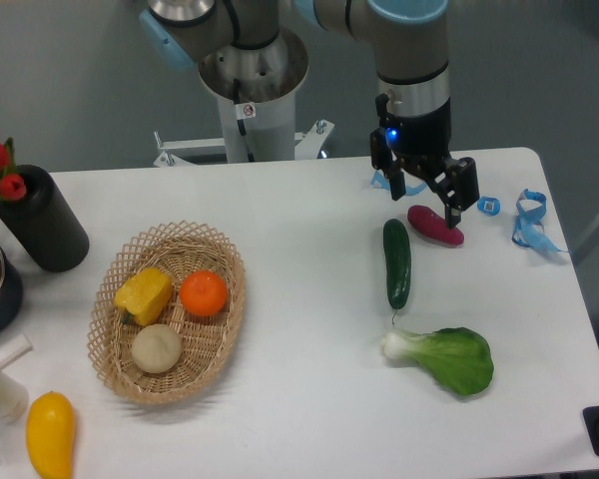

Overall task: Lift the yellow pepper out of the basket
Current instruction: 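Move the open gripper over the wicker basket toward the yellow pepper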

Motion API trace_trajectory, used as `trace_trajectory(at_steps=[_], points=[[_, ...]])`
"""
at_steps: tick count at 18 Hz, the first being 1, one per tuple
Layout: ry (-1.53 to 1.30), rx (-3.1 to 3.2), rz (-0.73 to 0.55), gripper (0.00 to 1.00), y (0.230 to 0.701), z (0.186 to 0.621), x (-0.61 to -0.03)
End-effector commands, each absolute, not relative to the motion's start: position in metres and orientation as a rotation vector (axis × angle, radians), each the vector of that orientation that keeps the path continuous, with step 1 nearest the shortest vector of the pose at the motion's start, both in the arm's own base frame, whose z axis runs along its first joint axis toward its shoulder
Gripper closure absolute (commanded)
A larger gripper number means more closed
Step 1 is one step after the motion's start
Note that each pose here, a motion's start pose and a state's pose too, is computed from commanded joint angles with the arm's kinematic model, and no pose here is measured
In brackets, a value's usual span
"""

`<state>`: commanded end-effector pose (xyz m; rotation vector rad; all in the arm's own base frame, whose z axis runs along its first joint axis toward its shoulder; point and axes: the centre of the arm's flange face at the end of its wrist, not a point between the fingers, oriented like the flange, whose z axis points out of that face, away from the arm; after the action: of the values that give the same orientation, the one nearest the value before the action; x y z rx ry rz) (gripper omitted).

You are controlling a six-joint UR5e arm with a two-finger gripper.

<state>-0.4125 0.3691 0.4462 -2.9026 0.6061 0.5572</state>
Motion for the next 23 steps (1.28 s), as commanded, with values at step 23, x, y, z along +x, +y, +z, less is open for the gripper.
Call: trace_trajectory(at_steps=[23], points=[[-0.079, -2.885, 0.283, 0.00, 0.511, 0.347, -0.314]])
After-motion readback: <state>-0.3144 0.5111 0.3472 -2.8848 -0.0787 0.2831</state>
